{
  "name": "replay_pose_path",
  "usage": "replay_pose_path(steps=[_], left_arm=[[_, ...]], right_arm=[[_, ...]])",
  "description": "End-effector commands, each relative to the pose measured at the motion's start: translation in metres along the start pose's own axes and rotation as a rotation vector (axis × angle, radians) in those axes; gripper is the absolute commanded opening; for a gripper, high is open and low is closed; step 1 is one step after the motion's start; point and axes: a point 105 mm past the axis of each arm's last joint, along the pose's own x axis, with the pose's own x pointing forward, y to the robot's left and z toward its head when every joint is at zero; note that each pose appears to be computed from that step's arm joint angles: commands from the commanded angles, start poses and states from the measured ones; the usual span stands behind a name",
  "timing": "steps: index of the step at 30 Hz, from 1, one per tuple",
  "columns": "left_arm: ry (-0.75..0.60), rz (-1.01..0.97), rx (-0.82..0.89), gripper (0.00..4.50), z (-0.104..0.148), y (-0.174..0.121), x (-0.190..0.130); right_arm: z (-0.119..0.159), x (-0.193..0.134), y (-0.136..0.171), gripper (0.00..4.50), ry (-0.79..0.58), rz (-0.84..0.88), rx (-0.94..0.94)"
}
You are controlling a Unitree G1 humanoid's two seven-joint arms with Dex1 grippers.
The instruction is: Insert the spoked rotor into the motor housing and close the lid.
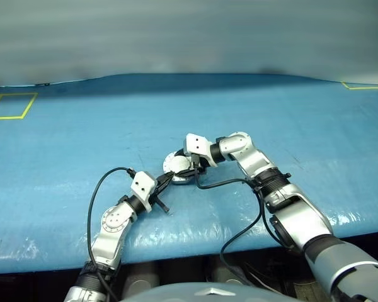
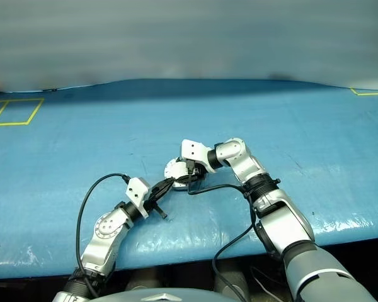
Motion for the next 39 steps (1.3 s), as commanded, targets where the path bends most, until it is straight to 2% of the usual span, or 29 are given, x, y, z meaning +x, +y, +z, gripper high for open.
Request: replay_pose_path(steps=[1,8,10,13,21,27,32,39], left_arm=[[0.069,0.028,-0.044,0.03,-0.015,0.003,0.000],[0.068,0.024,-0.042,0.03,-0.013,0.003,0.003],[0.068,0.022,-0.045,0.00,-0.013,0.003,0.003],[0.066,0.017,-0.049,0.00,-0.013,0.002,0.003],[0.048,0.015,-0.067,0.00,-0.011,0.001,0.004],[0.036,0.007,-0.073,0.00,-0.010,-0.002,0.006],[0.018,-0.007,-0.075,0.00,-0.007,-0.005,0.009],[0.018,-0.015,-0.073,0.00,-0.007,-0.008,0.010]], right_arm=[[-0.006,0.003,0.008,3.01,0.023,0.023,0.006],[-0.004,0.000,0.006,3.01,0.017,0.025,0.030],[0.001,-0.003,0.007,3.73,-0.007,0.027,0.023],[0.008,-0.006,0.009,4.48,-0.040,0.034,0.012],[0.038,-0.023,0.008,4.48,-0.214,0.015,0.096],[0.046,-0.033,0.003,4.48,-0.287,-0.020,0.176],[0.034,-0.039,-0.013,4.48,-0.259,-0.169,0.321],[0.010,-0.058,-0.017,4.48,-0.243,-0.262,0.591]])
